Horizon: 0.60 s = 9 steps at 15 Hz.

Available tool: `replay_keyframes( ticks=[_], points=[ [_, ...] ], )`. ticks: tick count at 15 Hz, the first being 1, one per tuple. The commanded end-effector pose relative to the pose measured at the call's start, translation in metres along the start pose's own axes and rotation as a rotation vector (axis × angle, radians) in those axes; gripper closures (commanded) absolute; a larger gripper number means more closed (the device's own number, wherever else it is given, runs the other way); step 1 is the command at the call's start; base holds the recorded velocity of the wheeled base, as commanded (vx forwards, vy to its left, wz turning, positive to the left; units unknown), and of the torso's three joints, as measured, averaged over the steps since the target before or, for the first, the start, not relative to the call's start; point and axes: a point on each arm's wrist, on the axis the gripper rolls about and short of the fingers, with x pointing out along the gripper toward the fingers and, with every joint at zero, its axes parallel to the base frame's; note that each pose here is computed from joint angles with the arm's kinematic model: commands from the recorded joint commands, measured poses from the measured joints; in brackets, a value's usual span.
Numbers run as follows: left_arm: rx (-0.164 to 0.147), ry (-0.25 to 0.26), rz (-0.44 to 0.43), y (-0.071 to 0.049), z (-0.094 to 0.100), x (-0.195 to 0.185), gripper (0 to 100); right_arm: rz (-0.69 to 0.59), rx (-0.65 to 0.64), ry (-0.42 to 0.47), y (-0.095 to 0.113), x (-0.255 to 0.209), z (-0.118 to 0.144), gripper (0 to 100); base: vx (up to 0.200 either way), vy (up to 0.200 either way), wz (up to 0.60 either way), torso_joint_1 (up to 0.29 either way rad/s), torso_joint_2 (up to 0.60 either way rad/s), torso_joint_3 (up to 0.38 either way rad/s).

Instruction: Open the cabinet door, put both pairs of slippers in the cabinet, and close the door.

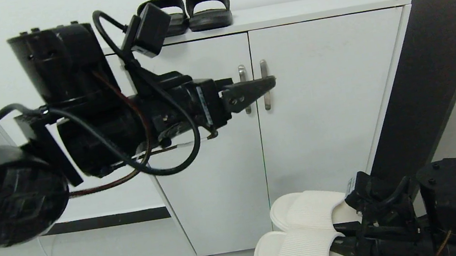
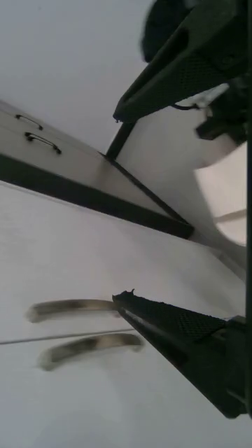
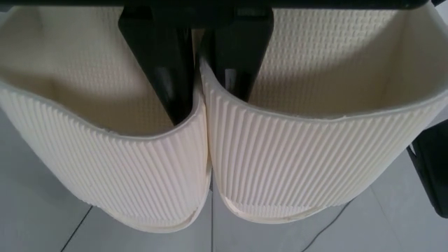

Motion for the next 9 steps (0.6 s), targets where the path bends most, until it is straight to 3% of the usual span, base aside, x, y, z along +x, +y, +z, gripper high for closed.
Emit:
replay_keyframes(
  ticks=[1, 5, 6, 8, 9],
  points=[
    [-0.014, 0.027, -0.043, 0.009, -0.004, 0.036, 0, 0.004, 0.0, 0.006, 0.001, 0.001, -0.001, 100, 0.0, 0.0, 0.0, 0.0, 0.0, 0.0],
    [-0.061, 0.08, -0.115, 0.017, -0.011, 0.058, 0, 0.005, 0.003, 0.021, 0.0, 0.004, -0.004, 100, 0.0, 0.0, 0.0, 0.0, 0.0, 0.0],
    [-0.083, 0.082, -0.139, 0.017, -0.011, 0.059, 0, 0.005, 0.003, 0.021, 0.0, 0.004, -0.004, 100, 0.0, 0.0, 0.0, 0.0, 0.0, 0.0],
    [-0.16, 0.086, -0.199, 0.021, -0.006, 0.058, 0, 0.004, 0.004, 0.021, 0.0, 0.004, -0.004, 100, 0.0, 0.0, 0.0, 0.0, 0.0, 0.0],
    [-0.169, 0.083, -0.19, 0.026, -0.007, 0.063, 0, 0.004, 0.004, 0.021, 0.0, 0.004, -0.004, 100, 0.0, 0.0, 0.0, 0.0, 0.0, 0.0]
  ],
)
